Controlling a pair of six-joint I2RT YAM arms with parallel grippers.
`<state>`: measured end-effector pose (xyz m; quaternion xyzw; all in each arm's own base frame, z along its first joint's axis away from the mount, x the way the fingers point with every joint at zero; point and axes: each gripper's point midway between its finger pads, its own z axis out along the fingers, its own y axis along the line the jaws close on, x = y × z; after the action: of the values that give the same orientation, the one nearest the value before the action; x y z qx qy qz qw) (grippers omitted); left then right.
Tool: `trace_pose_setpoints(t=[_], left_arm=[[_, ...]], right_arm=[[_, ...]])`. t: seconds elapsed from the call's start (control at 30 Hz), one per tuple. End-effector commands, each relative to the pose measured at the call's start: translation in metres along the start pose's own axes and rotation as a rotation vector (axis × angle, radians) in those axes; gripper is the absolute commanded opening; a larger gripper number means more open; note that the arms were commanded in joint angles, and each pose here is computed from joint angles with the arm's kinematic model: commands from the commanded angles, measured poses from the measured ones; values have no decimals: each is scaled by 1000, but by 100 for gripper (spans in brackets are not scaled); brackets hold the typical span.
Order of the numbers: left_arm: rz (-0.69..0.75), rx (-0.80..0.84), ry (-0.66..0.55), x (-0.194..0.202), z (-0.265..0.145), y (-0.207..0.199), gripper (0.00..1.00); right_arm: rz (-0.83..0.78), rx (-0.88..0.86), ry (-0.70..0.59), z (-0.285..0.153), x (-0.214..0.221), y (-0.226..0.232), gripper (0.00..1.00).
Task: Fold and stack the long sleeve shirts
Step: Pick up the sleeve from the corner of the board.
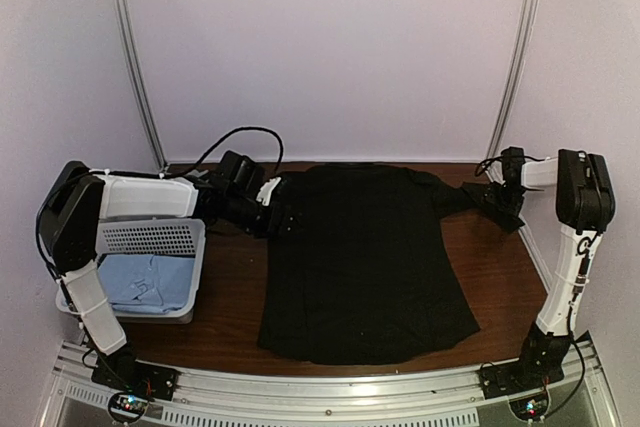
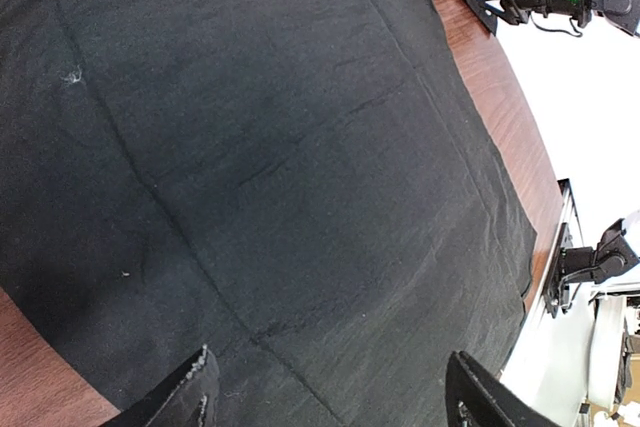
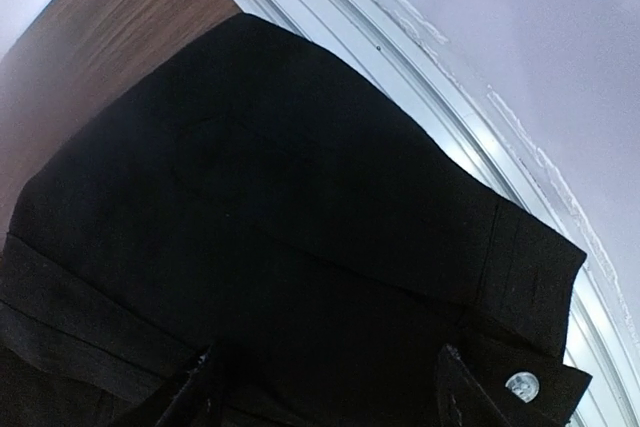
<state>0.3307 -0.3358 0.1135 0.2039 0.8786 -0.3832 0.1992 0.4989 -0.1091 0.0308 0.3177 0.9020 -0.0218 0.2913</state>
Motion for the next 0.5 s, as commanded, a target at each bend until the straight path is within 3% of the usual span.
trace_pose_setpoints(t=[0.0, 0.17, 0.37, 0.47], left_arm=[[23, 29, -24, -7, 2, -7, 79], [23, 21, -22, -7, 2, -5, 79], [18, 8, -18, -6, 2, -2, 79], [14, -18, -17, -6, 2, 2, 79]], right_arm=[[8, 8, 59, 7, 15, -1, 70], [-7, 25, 107, 12, 42, -6, 60], [-43, -42, 156, 2, 75, 13, 30], [-15, -127, 159, -12, 86, 27, 28]])
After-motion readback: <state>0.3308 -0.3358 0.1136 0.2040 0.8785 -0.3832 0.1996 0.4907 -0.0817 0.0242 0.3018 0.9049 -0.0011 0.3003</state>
